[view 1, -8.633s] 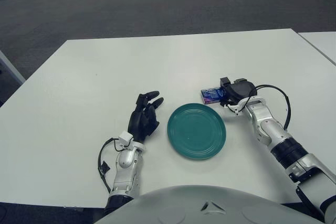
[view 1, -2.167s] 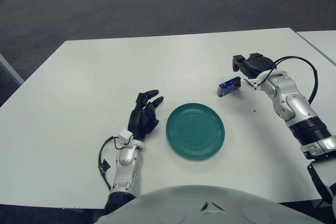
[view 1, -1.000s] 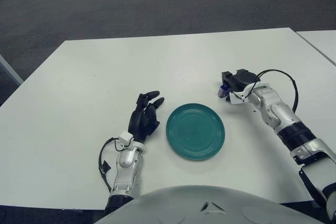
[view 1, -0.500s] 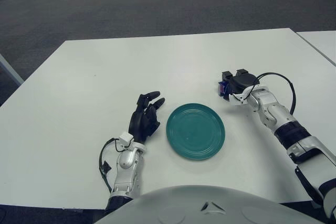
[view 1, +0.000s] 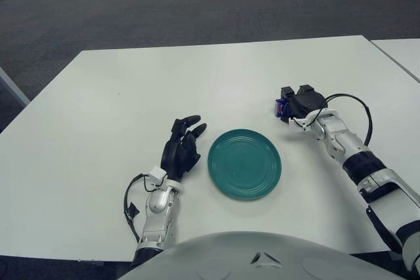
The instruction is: Put the gum into the plate.
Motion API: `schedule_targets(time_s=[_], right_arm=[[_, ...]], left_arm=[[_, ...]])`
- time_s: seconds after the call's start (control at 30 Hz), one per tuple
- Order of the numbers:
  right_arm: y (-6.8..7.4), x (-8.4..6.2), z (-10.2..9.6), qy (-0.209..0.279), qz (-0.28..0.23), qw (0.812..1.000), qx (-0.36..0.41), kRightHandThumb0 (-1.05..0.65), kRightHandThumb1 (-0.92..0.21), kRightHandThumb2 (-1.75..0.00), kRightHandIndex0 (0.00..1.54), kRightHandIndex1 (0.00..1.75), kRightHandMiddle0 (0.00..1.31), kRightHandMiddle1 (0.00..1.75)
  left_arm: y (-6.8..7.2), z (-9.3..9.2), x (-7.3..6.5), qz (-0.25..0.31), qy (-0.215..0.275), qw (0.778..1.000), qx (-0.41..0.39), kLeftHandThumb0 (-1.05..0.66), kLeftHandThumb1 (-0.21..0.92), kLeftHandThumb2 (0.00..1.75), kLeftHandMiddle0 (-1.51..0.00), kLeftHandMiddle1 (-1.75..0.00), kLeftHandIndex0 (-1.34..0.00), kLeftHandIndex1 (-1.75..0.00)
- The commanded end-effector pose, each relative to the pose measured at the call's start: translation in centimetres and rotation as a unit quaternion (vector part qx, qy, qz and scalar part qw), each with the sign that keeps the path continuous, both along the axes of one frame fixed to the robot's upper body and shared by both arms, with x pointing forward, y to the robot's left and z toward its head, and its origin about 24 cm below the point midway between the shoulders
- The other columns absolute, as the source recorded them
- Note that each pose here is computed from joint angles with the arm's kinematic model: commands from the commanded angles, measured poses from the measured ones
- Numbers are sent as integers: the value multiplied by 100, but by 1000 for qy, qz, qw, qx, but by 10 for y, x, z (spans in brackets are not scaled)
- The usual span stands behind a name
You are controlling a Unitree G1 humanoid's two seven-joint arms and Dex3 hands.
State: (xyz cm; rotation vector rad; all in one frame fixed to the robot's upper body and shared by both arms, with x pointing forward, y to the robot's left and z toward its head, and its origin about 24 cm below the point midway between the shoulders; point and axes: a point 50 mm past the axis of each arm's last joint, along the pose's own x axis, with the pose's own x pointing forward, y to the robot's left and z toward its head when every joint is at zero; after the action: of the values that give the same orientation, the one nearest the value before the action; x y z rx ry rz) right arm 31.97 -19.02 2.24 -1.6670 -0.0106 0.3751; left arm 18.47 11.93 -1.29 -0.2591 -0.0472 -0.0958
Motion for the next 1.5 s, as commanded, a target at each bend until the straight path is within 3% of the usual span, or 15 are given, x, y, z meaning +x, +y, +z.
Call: schedule_targets(time_s=[0.0,0.17,0.33,0.63,1.47], right_arm=[[-1,-13,-21,20,1,1000,4,-41,-75,-73,48,114,29,171],[0,-13,-22,0,9,1000,14,-40,-66,-87,56,155,36,174],[1,-13,-25,-6,15,999,39,-41,-61,-94,67,171,40,175],[2,-15,-27,-9,40,997,72,-43,-49,-111,102,175,49,175],[1,-11,-28,-4,32,995,96,-45,-42,-119,114,175,53,175]], left_arm=[[-7,-23,-20,15,66,997,-31,-89,92,87,-40,-58,-12,-108],[-6,-23,-19,17,71,997,-29,-90,92,87,-40,-58,-13,-109],[-5,-23,-19,18,70,997,-26,-91,92,87,-41,-59,-14,-109],[-3,-23,-18,16,69,997,-27,-91,92,88,-41,-59,-12,-109],[0,-25,-17,23,75,996,-39,-91,92,86,-40,-59,-14,-110]])
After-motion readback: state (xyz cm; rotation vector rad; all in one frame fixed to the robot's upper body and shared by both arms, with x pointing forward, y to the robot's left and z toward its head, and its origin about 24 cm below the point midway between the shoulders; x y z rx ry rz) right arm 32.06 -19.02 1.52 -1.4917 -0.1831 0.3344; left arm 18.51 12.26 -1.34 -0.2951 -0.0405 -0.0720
